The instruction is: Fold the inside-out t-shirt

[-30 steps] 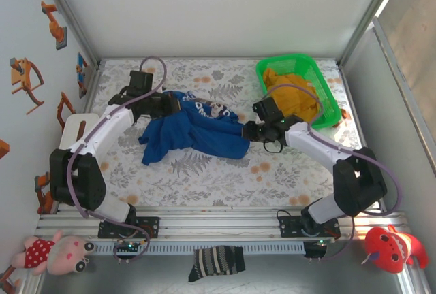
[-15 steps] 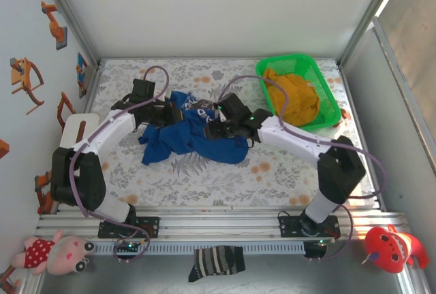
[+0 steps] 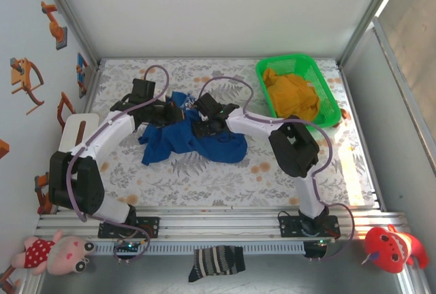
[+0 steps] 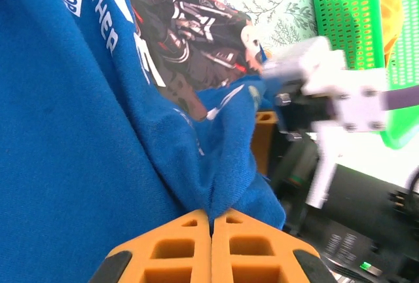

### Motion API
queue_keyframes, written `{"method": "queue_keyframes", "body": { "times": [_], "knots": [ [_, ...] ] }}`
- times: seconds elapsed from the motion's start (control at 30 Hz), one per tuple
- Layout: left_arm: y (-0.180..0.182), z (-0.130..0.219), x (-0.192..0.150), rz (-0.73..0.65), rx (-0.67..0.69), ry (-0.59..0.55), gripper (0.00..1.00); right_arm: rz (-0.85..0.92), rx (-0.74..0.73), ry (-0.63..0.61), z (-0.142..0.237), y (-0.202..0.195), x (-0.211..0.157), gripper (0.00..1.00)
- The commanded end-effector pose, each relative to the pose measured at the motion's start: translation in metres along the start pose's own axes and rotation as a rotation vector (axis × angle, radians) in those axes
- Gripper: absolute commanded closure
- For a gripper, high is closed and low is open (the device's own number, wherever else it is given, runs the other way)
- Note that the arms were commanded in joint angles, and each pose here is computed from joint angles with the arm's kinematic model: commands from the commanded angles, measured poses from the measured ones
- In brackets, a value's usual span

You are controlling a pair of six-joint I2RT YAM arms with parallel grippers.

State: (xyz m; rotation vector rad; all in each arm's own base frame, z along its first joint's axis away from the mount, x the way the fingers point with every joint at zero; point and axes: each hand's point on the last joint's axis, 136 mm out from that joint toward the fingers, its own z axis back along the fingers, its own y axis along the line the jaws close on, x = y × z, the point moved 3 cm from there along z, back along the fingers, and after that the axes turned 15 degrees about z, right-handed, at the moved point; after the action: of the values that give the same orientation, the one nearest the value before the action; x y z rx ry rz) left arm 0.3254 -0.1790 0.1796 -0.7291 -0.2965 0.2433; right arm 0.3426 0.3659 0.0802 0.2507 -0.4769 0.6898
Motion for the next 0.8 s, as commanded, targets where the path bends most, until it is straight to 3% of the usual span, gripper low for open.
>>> {"method": "queue_keyframes", "body": {
  "times": [0.0, 0.23, 0.43, 0.6, 0.77],
  "knots": [
    [0.003, 0.006, 0.001, 0.012, 0.008, -0.017, 1.0, -0.026, -0.009, -0.048, 0.022, -0.018, 0.013, 1.0],
    [0.045, -0.011, 0.019, 0.046, 0.174, -0.039, 1.0, -0.013, 0.085, -0.191, 0.127, -0.026, 0.014, 1.0],
    [0.05, -0.021, 0.038, 0.012, 0.221, -0.061, 0.97, -0.014, 0.171, -0.263, 0.17, -0.014, 0.007, 1.0],
    [0.038, -0.009, 0.04, -0.011, 0.193, -0.098, 0.37, -0.031, 0.17, -0.253, 0.166, -0.015, 0.001, 1.0],
    [0.022, 0.005, 0.02, -0.024, 0.136, -0.117, 0.2, -0.053, 0.176, -0.243, 0.157, -0.016, -0.007, 1.0]
  ]
}}
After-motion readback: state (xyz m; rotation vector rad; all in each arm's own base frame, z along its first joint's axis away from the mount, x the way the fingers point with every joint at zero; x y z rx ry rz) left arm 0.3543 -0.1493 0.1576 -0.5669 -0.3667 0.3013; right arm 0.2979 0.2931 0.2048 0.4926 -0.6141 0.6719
